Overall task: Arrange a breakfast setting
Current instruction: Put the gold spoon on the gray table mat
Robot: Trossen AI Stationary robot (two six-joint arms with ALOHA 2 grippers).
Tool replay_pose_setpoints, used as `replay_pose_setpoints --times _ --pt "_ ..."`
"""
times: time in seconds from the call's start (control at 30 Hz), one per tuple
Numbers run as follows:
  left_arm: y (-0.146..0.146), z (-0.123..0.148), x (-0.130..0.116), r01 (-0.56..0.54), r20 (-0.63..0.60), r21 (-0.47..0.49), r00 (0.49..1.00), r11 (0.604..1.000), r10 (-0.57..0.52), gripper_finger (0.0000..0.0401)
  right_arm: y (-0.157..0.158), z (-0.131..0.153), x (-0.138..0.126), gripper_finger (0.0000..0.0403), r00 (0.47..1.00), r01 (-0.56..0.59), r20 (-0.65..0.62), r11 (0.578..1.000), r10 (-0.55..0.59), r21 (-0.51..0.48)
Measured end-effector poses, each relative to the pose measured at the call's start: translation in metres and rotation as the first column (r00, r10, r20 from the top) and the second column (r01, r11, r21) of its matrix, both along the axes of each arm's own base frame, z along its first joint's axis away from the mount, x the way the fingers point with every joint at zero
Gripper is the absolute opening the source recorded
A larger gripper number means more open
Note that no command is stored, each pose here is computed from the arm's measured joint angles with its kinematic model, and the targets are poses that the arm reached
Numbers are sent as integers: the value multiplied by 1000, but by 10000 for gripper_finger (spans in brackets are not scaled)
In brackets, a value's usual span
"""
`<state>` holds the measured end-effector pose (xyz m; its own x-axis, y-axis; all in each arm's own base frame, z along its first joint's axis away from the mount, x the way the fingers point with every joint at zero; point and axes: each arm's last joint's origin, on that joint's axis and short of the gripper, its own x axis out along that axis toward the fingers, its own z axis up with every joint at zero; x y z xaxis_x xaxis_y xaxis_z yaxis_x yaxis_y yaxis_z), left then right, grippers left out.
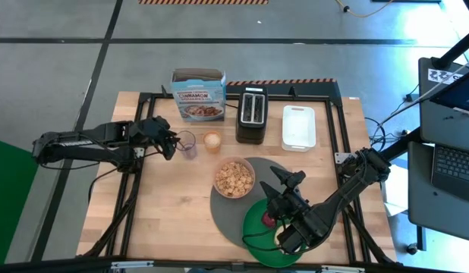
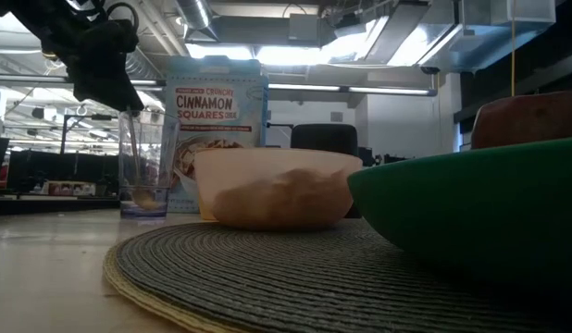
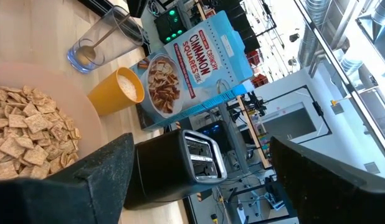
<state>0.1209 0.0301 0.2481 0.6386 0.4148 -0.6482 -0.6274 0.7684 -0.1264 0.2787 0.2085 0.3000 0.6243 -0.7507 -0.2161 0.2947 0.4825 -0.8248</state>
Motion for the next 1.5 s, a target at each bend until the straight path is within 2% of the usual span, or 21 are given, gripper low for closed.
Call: replay_pose_setpoints --times 0.27,0.9,1.2,1.5 --pt "0 0 0 -10 1 1 1000 1000 10 121 0 0 0 341 1000 0 0 1000 0 0" --pt "0 0 0 -4 -2 4 1000 1000 4 8 0 0 0 341 1000 0 -1 1000 0 0" --pt "0 0 1 6 7 0 1000 1000 -6 5 -3 0 2 341 1000 12 -7 1000 -12 7" --pt "0 8 5 85 54 36 995 996 -87 3 -11 -11 14 341 997 57 -50 998 -57 5"
